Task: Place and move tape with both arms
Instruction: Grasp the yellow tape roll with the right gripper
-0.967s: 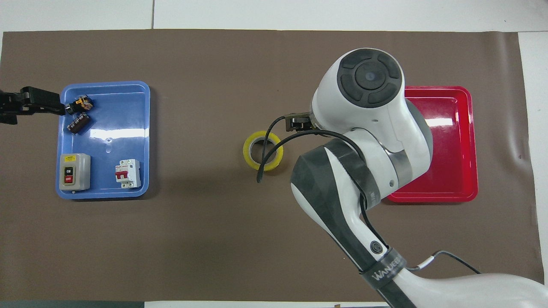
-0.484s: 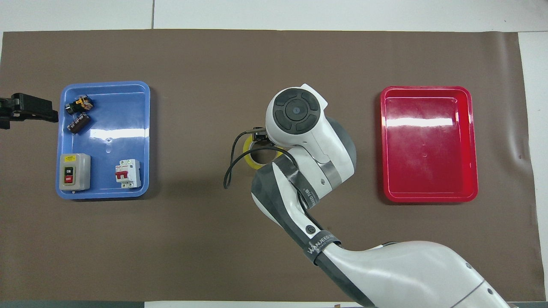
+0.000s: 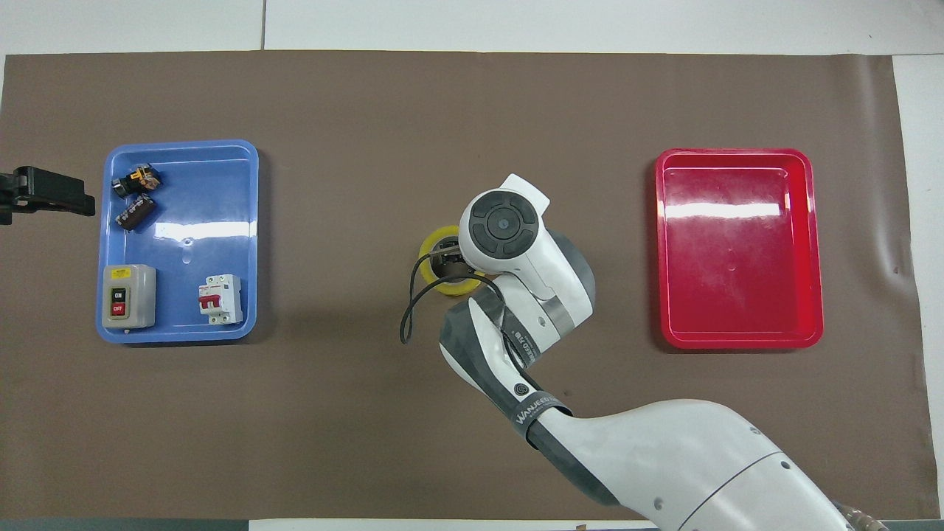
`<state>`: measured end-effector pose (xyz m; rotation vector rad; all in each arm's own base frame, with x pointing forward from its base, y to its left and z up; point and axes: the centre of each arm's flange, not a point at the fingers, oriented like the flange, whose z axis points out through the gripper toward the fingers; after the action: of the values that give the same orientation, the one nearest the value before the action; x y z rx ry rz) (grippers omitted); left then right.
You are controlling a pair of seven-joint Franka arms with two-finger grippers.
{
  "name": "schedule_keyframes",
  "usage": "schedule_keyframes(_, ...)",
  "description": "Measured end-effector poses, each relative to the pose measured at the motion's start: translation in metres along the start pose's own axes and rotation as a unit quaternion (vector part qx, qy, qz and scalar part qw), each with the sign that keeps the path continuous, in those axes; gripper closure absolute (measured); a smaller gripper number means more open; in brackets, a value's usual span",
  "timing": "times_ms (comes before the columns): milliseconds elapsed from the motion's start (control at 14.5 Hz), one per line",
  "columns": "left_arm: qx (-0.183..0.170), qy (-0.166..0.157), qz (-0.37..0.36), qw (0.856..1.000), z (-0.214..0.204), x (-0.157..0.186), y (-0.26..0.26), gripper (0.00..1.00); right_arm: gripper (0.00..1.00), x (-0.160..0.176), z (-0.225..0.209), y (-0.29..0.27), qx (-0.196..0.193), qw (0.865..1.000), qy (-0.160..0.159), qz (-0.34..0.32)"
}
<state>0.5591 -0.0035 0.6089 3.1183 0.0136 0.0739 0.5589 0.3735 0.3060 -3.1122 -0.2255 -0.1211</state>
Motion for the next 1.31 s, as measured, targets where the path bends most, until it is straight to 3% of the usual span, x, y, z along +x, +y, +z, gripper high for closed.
schedule_keyframes(691, -0.001, 0.0, 0.002, 1.0, 0.0, 0.0, 0.002, 0.0, 0.04, -0.009, 0.012, 0.007, 0.005, 1.0, 0.012, -0.015)
schedule_keyframes(898, -0.001, 0.0, 0.002, 1.0, 0.0, 0.0, 0.002, 0.0, 0.31, -0.011, 0.015, 0.006, 0.006, 1.0, 0.013, -0.016)
schedule_keyframes(1106, -0.001, 0.0, 0.002, 1.0, 0.0, 0.0, 0.002, 0.0, 0.39, -0.012, 0.017, 0.006, 0.009, 1.0, 0.019, -0.016)
schedule_keyframes(1313, -0.001, 0.0, 0.002, 1.0, 0.0, 0.0, 0.002, 0.0, 0.73, -0.012, 0.016, 0.007, 0.01, 1.0, 0.02, -0.016)
